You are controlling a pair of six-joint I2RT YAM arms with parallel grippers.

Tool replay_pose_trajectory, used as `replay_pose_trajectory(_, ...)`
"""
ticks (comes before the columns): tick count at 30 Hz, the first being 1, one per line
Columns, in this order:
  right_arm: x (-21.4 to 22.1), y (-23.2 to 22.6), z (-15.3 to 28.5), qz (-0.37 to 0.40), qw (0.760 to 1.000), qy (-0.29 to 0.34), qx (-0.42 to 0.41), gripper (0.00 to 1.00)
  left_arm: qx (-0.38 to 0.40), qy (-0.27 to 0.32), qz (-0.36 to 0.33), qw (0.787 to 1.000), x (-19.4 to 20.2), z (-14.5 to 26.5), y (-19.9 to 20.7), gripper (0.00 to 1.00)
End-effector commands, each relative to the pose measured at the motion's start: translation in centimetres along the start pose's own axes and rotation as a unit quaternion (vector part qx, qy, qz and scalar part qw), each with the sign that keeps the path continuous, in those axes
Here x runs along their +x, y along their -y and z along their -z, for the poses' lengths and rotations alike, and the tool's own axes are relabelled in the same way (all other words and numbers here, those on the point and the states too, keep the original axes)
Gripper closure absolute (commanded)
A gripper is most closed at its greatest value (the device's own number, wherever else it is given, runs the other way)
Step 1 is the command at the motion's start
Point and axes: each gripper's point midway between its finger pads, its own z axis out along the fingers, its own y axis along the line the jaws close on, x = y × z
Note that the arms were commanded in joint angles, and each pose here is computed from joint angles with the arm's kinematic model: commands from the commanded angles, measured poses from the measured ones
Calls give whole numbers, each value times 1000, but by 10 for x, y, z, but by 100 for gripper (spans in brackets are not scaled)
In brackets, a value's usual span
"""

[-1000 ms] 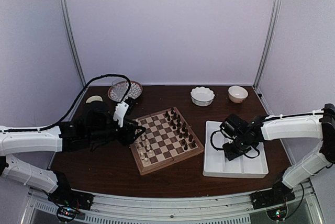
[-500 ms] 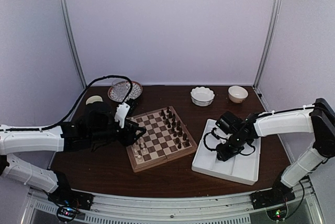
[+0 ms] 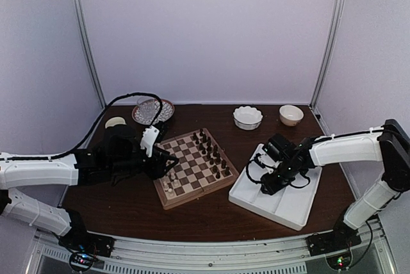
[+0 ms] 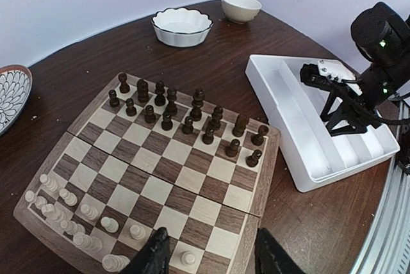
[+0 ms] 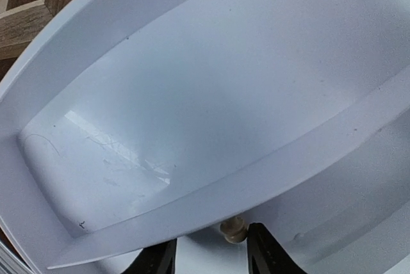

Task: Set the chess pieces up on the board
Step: Pick up the pawn from the storage box.

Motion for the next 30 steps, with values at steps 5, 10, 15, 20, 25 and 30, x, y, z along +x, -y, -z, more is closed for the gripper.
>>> replay_pose_trajectory(5,-32,0,-2,-19,998,50,13,60,4,12,4,1000,-10,-4,1,54)
replay_pose_trajectory(10,-35,9,-2,-28,997,59,38,64,1,8,2,1000,-9,-5,0,54)
replay_pose_trajectory(15,-38,10,-4,-28,997,61,46,76,0,9,1,1000,-10,-4,0,54)
replay_pose_trajectory(20,-35,14,10,-28,994,73,76,88,0,10,1,1000,-10,-4,0,54)
replay_pose_trajectory(25,-28,6,39,-20,992,104,71,90,6,9,3,1000,-10,-6,2,54)
replay_pose_trajectory(30,-33,-29,75,19,984,175,13,89,66,-8,13,998,-8,-13,24,51)
